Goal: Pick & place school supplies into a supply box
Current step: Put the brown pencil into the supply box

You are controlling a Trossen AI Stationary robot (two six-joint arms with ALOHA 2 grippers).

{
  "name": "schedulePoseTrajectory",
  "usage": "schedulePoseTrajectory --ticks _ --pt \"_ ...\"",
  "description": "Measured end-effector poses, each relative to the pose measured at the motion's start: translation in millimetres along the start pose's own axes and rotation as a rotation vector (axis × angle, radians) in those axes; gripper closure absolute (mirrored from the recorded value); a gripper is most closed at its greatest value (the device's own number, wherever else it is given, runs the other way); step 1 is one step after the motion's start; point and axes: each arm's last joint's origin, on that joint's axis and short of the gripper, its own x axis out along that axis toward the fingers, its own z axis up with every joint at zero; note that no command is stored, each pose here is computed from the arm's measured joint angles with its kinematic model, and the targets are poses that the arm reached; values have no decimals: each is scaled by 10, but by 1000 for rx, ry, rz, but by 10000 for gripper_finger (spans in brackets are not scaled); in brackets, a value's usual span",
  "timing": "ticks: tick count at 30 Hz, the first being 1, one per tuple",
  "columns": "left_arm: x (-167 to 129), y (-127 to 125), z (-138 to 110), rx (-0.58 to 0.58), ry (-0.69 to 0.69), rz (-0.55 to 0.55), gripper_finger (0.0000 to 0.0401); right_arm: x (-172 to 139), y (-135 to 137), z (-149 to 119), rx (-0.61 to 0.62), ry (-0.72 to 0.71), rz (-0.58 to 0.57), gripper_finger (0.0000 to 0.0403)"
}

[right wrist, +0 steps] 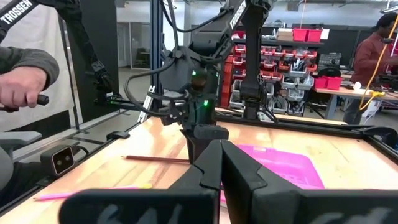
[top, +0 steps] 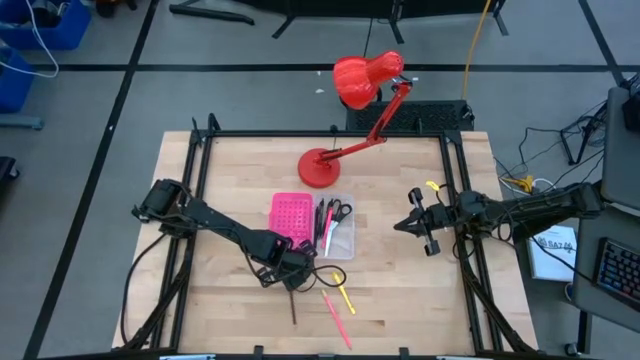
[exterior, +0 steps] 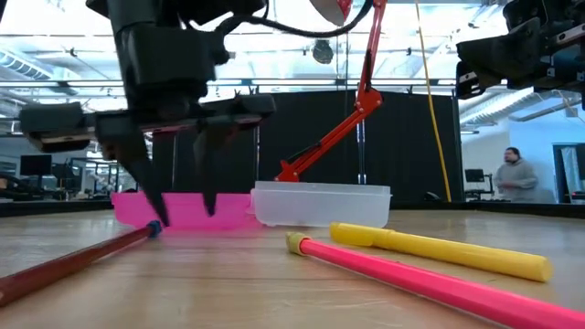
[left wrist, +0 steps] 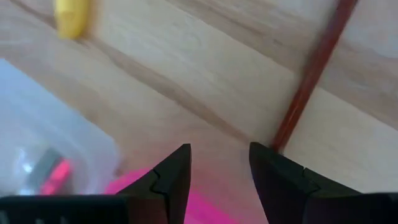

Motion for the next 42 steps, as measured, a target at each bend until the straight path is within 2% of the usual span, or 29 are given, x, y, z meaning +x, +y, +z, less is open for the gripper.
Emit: schedulePoseTrajectory --ticks 7,14,25,32,39,42 --pt "-140 119 133 8 -46 34 231 0 0 0 0 0 0 403" --pt "-163 -24 50 102 -6 -174 231 0 0 0 -2 0 0 403" --pt "-149 -17 68 175 -35 -155 231 0 0 15 -8 -15 0 403" --pt "23 -35 53 248 -13 -194 231 0 0 15 -19 -15 0 403" --pt "171 5 6 237 -4 -231 232 0 0 14 -26 -15 0 403" --pt "177 30 -24 242 -8 -237 249 0 0 15 -30 -15 0 403"
